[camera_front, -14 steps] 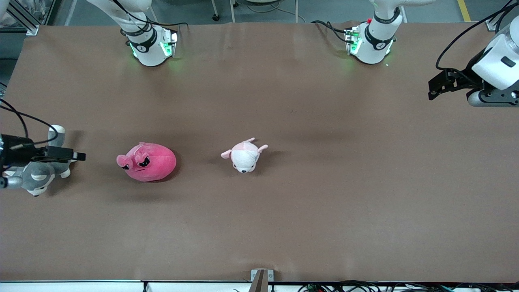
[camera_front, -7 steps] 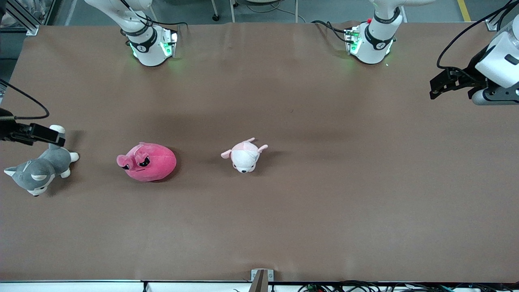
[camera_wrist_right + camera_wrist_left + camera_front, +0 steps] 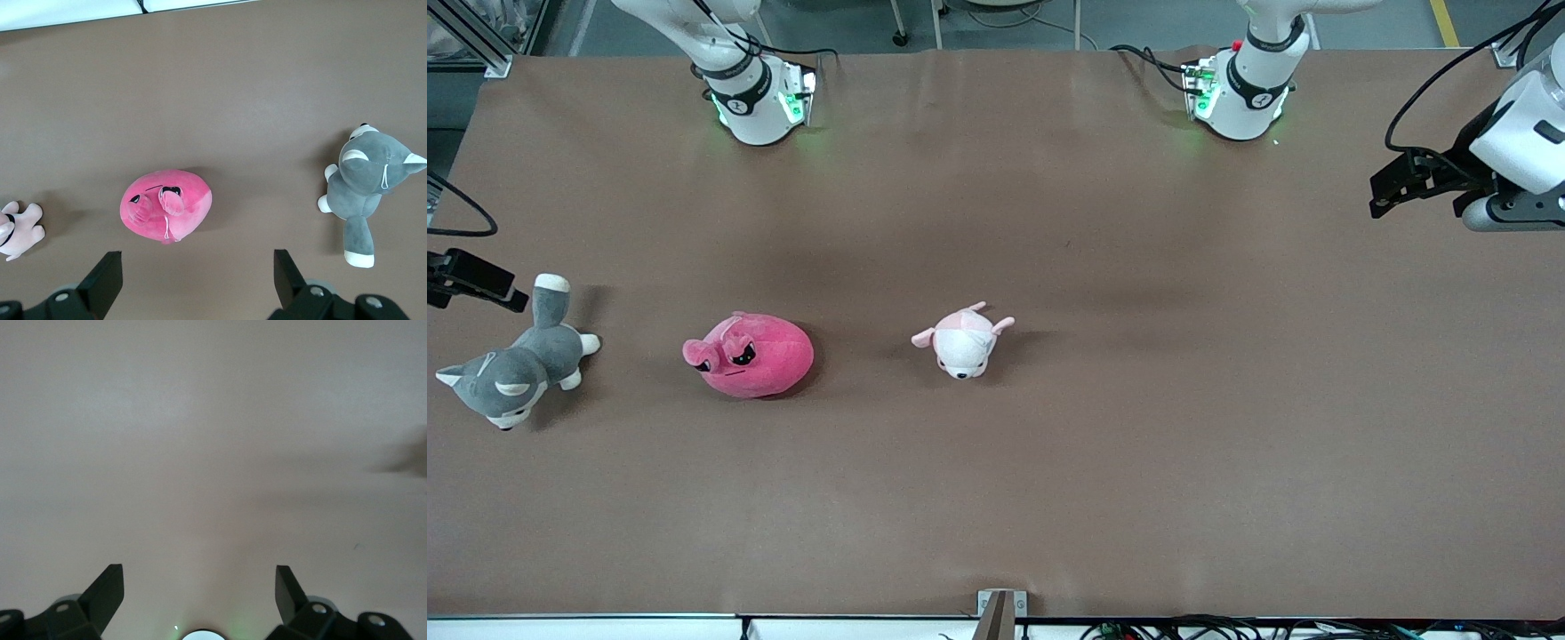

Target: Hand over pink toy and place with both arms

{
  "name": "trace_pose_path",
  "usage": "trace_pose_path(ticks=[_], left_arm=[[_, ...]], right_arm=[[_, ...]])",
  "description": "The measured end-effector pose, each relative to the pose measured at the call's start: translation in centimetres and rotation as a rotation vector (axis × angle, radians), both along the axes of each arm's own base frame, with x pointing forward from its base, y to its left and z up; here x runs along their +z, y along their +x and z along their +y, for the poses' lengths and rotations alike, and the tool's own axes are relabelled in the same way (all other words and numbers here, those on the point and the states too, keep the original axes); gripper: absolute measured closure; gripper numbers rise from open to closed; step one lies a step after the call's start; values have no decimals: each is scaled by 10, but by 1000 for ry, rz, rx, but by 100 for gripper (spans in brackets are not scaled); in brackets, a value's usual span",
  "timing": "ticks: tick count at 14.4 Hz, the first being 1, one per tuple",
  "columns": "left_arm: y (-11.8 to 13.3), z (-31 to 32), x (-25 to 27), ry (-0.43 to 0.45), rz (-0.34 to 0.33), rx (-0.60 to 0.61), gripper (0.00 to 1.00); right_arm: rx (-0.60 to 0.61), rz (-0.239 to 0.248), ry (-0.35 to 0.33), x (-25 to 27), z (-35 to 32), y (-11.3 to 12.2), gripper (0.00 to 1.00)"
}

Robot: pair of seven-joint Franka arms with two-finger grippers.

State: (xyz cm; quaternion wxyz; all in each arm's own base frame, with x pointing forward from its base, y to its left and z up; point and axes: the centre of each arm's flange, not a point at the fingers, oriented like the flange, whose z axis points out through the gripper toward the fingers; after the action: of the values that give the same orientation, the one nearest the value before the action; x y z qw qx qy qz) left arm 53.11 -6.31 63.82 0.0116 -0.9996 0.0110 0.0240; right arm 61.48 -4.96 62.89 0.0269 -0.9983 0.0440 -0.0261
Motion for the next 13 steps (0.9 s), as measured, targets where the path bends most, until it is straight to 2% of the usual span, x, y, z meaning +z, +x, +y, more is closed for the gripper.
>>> trace_pose_path(ticks=[10,13], left_arm=[[0,3,0,0,0,6,0],[0,3,0,0,0,5,0]], right_arm=[[-2,-39,-18,25,2,-11,0],[-2,-36,-16,24,1,-24,0]])
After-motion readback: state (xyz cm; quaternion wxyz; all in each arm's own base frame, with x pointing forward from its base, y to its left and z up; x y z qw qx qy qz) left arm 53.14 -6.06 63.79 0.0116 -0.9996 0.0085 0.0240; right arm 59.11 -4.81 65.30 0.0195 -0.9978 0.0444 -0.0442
